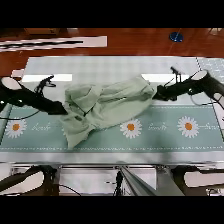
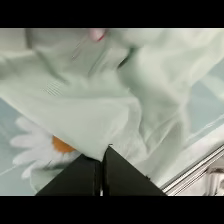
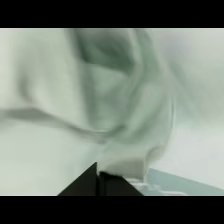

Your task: Fold the shirts.

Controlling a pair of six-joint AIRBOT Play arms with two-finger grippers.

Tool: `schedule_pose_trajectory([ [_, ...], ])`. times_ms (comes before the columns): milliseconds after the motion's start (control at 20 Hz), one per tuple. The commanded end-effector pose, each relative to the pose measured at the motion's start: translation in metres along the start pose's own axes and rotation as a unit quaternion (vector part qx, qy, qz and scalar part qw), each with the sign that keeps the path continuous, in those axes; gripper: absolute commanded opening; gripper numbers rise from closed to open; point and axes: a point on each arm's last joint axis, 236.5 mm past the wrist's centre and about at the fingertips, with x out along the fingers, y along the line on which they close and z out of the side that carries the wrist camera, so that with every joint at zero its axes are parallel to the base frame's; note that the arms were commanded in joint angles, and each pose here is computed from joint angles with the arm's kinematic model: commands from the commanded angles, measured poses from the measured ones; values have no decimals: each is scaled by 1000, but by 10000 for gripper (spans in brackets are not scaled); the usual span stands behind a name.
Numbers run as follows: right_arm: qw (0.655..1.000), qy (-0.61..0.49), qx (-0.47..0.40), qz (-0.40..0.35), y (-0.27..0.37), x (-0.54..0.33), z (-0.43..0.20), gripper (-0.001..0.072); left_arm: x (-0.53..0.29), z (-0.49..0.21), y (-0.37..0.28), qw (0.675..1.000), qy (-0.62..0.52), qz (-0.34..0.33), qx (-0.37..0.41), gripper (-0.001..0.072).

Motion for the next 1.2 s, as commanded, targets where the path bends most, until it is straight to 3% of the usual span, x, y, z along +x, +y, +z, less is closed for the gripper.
schedule_pose_trajectory([
  [0, 991, -99, -87, 23, 60, -89, 29, 18, -80, 63, -66, 987, -146, -48, 55, 26],
  [150, 947, -271, -174, 13, 131, -219, 57, 17, -200, 97, -148, 937, -311, -76, 137, 26],
  [400, 818, -505, -275, -8, 246, -417, 21, 17, -375, 70, -265, 801, -540, -2, 258, 26],
  [600, 746, -593, -299, -42, 288, -502, -32, 17, -462, 10, -338, 673, -674, 27, 303, 26],
  [750, 707, -636, -299, -73, 301, -542, -63, 17, -487, -33, -364, 616, -718, 53, 320, 26],
  [1000, 683, -669, -278, -94, 304, -569, -103, 17, -490, -87, -391, 574, -736, 82, 349, 25],
  [1100, 695, -654, -270, -129, 290, -563, -115, 17, -482, -101, -390, 586, -730, 94, 338, 25],
  [1150, 707, -638, -261, -158, 275, -557, -120, 17, -473, -103, -379, 610, -720, 105, 316, 25],
])
